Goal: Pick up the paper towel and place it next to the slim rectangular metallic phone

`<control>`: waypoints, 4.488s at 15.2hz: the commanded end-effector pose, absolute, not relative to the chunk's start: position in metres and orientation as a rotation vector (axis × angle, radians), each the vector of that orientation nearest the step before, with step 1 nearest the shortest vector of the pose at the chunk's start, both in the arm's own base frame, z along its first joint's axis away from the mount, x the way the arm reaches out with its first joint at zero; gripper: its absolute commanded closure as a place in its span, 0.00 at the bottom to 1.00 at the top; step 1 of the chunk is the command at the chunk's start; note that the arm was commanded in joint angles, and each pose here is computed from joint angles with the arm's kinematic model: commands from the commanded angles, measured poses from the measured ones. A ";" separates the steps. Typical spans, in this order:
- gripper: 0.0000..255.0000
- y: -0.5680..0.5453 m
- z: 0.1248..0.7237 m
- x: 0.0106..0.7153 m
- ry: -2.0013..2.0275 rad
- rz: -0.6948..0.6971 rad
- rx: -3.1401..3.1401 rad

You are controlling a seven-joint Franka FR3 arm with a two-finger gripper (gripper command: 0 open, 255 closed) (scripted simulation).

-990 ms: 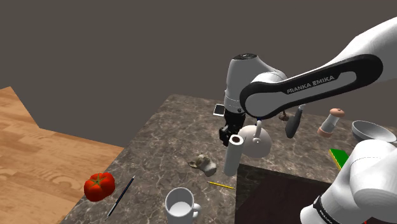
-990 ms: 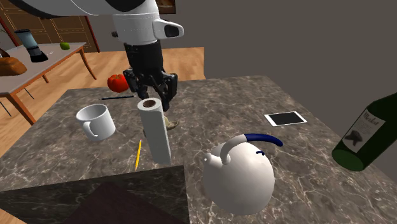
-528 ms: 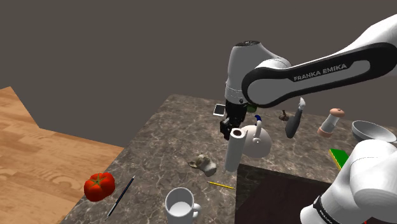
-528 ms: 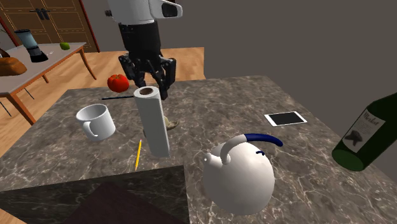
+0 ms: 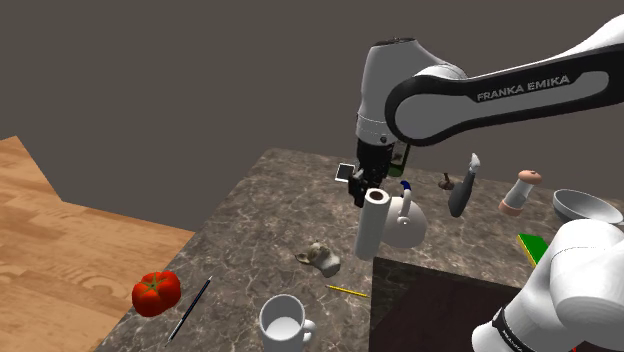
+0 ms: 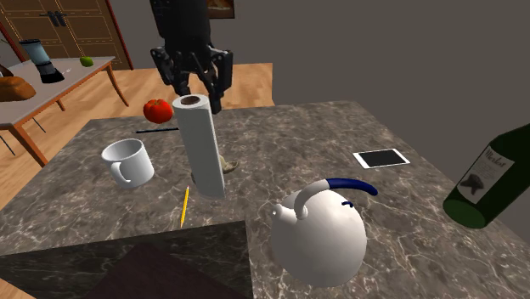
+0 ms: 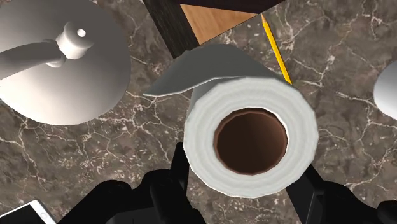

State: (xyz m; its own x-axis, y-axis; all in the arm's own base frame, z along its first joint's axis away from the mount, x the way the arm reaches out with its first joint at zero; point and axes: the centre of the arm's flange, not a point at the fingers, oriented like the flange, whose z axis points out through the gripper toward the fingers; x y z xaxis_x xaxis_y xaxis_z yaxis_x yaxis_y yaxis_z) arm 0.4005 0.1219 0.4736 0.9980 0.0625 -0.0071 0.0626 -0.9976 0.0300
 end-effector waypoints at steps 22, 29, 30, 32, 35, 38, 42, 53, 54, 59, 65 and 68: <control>1.00 0.122 0.595 0.401 0.097 -0.010 3.110; 1.00 0.122 0.632 0.401 0.097 -0.010 3.110; 1.00 0.122 0.638 0.401 0.097 -0.010 3.110; 1.00 0.122 0.648 0.401 0.097 -0.010 3.110; 1.00 0.122 0.664 0.401 0.097 -0.010 3.110; 1.00 0.110 0.673 0.406 0.097 -0.010 3.110; 1.00 0.063 0.674 0.430 0.097 -0.010 3.110; 1.00 -0.067 0.674 0.495 0.097 -0.010 3.110; 1.00 -0.079 0.674 0.501 0.097 -0.010 3.110; 1.00 -0.138 0.675 0.531 0.097 -0.010 3.110; 1.00 -0.210 0.675 0.567 0.097 -0.010 3.110; 1.00 -0.210 0.659 0.567 0.097 -0.010 3.110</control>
State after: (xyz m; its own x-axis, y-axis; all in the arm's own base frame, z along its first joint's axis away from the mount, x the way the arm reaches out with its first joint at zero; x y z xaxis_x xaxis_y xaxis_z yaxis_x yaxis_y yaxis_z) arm 0.5661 -0.2084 0.6640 0.9980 0.0621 -0.0083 0.0623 -0.9976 0.0298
